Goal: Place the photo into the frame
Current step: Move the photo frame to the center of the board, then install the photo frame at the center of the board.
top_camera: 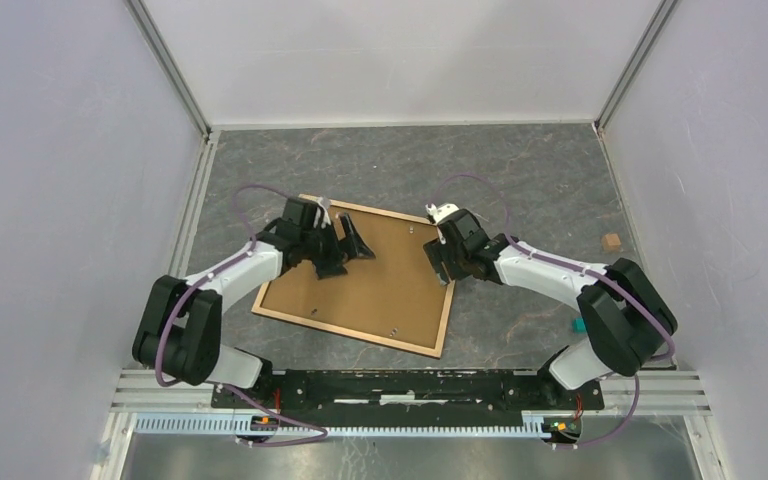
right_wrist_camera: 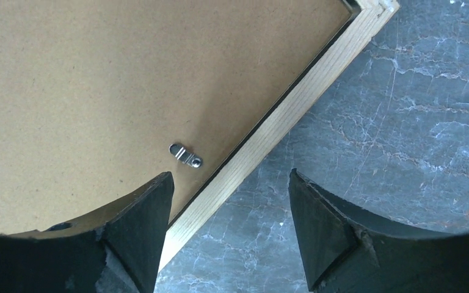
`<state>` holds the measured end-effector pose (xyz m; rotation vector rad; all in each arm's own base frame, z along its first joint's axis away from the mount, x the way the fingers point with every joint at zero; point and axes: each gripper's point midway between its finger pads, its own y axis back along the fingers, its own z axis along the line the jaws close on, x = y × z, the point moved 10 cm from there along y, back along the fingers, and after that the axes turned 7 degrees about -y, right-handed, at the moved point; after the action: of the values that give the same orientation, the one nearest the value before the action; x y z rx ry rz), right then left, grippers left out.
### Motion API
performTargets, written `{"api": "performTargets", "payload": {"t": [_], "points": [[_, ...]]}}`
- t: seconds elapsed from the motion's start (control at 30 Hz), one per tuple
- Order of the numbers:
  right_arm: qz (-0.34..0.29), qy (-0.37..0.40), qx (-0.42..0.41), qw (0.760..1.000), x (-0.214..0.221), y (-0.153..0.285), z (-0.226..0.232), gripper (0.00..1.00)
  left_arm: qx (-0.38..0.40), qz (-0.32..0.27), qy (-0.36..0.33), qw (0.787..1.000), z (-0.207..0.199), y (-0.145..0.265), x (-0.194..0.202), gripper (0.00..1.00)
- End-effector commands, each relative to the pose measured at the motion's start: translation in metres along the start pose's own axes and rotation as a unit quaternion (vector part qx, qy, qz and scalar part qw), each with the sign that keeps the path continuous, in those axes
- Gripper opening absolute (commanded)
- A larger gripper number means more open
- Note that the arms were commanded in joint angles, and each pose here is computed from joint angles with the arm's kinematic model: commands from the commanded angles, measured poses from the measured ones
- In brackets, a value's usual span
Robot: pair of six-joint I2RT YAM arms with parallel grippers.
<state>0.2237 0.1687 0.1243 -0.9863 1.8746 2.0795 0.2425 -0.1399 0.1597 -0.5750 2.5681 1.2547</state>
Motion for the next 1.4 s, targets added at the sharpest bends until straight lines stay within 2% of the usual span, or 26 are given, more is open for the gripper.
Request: {"api": "performTargets", "payload": {"t": [0.0, 0.27, 0.33, 0.4, 0.47, 0.57, 0.6, 0.7, 0.8, 0.9, 1.0, 1.07, 1.2, 1.37], "points": [[-0.032, -0.004, -0.02, 0.999, -0.015, -0.006, 0.003, 0.74, 0.066, 0.005, 0.015, 0.998, -0.009, -0.011, 0.014, 0.97], [-0.026, -0.014, -0.023, 0.999, -0.007, -0.014, 0.003, 0.76, 0.042, 0.001, 0.007, 0.999, 0.0, -0.014, 0.021, 0.97], [-0.024, -0.018, -0.024, 0.999, -0.005, -0.016, 0.004, 0.76, 0.003, -0.012, -0.017, 1.0, -0.001, -0.004, 0.015, 0.98], [-0.018, -0.019, -0.023, 0.999, -0.003, -0.017, 0.004, 0.75, -0.078, -0.032, -0.045, 0.995, 0.001, 0.012, 0.005, 0.99], [-0.014, -0.02, -0.019, 1.0, -0.002, -0.018, 0.003, 0.74, -0.182, -0.044, -0.079, 0.979, 0.006, 0.029, -0.011, 1.0], [-0.014, -0.02, -0.026, 0.999, 0.0, -0.018, 0.004, 0.71, -0.351, -0.045, -0.111, 0.929, 0.02, 0.047, -0.04, 0.97], [-0.013, -0.019, -0.029, 0.999, 0.0, -0.017, 0.003, 0.71, -0.376, -0.041, -0.122, 0.918, 0.025, 0.05, -0.045, 0.95], [-0.011, -0.012, -0.036, 0.999, 0.001, -0.019, 0.001, 0.68, -0.393, -0.021, -0.13, 0.91, 0.042, 0.054, -0.061, 0.86], [0.0, -0.011, -0.044, 0.999, 0.003, -0.023, -0.005, 0.63, -0.365, -0.006, -0.079, 0.928, 0.064, 0.059, -0.078, 0.77], [0.01, -0.023, -0.049, 0.998, 0.004, -0.03, -0.017, 0.57, -0.327, -0.02, -0.045, 0.944, 0.072, 0.06, -0.085, 0.8], [0.011, -0.042, -0.046, 0.998, 0.0, -0.034, -0.03, 0.55, -0.352, -0.018, -0.048, 0.935, 0.08, 0.056, -0.088, 0.84], [0.011, -0.053, -0.047, 0.997, -0.004, -0.036, -0.035, 0.55, -0.357, -0.003, -0.045, 0.933, 0.087, 0.052, -0.085, 0.82], [0.004, -0.056, -0.066, 0.996, -0.011, -0.039, -0.038, 0.57, -0.344, 0.023, -0.044, 0.938, 0.094, 0.042, -0.08, 0.72], [0.001, -0.05, -0.078, 0.996, -0.012, -0.035, -0.039, 0.67, -0.337, 0.041, -0.041, 0.94, 0.1, 0.035, -0.072, 0.67]]}}
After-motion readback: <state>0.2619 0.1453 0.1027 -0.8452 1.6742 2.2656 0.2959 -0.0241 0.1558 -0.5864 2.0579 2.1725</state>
